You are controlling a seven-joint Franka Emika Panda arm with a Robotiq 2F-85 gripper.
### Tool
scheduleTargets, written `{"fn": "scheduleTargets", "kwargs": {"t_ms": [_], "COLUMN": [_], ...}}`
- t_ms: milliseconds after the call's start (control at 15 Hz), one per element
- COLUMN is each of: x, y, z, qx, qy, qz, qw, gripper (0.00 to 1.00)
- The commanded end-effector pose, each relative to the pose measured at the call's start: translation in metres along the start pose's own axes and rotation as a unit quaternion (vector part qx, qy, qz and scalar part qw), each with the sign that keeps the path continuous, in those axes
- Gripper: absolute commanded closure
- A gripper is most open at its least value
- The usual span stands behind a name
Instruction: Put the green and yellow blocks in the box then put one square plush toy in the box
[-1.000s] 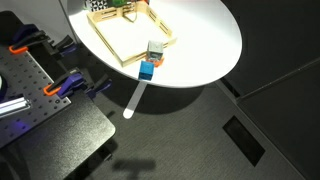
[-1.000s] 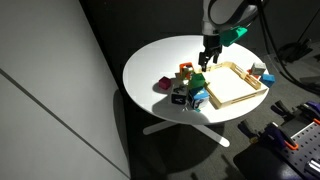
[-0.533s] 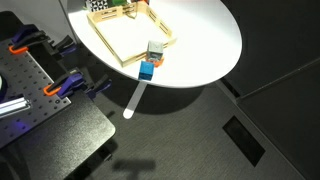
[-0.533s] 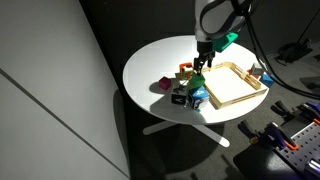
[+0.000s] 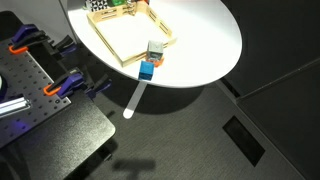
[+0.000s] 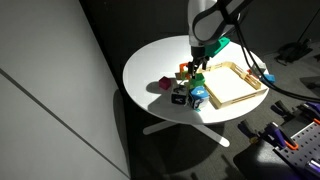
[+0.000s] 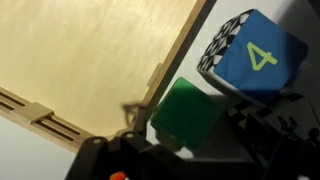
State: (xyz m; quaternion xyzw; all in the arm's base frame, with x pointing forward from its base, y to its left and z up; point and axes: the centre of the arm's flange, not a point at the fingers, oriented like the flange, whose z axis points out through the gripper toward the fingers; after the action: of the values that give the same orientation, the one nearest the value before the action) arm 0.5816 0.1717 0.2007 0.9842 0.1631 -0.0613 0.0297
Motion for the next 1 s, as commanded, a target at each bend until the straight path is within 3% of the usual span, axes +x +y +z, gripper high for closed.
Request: {"fn": "scheduleTargets", "kwargs": {"t_ms": [0, 333, 933], "x": [0.014, 0.013, 0.017], "y": [0.003, 0.001, -0.02], "z": [0.006, 0.011, 0.023], "qx": [-0.004, -0.005, -0.01], "qy": [0.01, 0.026, 0.037], "qz": [0.045, 0.096, 0.133], "qw": [0.9989, 0.995, 0.9904], "gripper": [0.0, 0.0, 0.0]}}
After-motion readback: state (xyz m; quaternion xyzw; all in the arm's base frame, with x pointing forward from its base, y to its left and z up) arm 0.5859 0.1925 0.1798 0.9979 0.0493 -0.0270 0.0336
